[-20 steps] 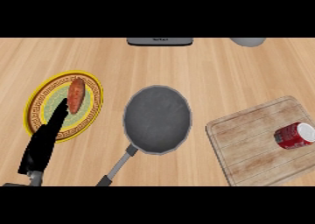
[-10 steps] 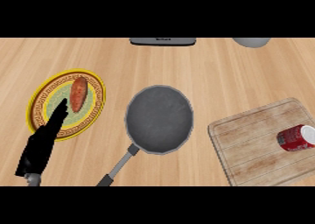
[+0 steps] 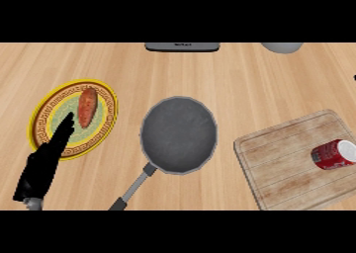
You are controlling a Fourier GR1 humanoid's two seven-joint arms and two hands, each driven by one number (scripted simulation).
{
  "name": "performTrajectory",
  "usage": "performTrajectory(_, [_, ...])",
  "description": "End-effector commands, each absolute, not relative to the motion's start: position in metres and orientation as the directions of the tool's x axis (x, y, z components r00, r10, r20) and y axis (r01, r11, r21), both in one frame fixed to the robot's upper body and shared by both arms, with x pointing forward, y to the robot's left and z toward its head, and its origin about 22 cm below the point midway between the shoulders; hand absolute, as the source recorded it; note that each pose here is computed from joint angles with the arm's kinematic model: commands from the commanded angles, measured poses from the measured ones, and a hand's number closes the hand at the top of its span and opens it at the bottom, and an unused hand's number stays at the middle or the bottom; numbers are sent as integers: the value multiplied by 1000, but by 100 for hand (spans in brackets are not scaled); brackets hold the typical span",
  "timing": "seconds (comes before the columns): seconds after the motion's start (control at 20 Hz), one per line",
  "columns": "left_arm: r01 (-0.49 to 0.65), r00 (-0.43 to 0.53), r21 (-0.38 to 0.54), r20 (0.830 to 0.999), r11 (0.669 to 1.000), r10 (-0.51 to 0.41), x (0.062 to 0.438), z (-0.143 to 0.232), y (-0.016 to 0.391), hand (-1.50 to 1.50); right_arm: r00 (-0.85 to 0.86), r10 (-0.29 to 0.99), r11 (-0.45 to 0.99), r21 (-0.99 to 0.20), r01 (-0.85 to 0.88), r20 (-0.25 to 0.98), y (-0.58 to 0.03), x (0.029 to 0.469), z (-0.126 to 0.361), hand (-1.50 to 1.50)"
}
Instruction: Pick the can from the cutting board and place it in the pan
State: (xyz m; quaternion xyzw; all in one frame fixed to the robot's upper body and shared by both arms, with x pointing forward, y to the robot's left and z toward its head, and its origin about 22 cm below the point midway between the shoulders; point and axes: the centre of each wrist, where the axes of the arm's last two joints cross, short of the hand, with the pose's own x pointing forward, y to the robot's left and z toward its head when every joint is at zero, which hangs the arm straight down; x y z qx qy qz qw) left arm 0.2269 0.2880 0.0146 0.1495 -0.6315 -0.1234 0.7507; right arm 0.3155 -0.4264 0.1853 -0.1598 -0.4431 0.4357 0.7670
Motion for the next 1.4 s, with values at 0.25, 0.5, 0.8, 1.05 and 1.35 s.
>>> performTrajectory(0.25, [-17,160,389,911,921,-381,221,11,270,0,201,921,375,-622,-687,333,-381,336,191,-150])
performTrajectory(0.5, [-15,170,377,914,926,-369,218,15,274,0,199,950,307,-597,-741,242,-370,338,188,-150])
performTrajectory(0.8, [-17,166,380,913,925,-372,220,13,284,0,213,950,307,-554,-774,228,-366,335,158,-150])
performTrajectory(1.05, [-22,166,369,918,929,-361,216,8,279,0,212,964,265,-570,-778,158,-339,340,152,-150])
performTrajectory(1.35, [-20,170,384,911,923,-376,229,9,273,0,222,970,240,-564,-790,101,-348,335,138,-150])
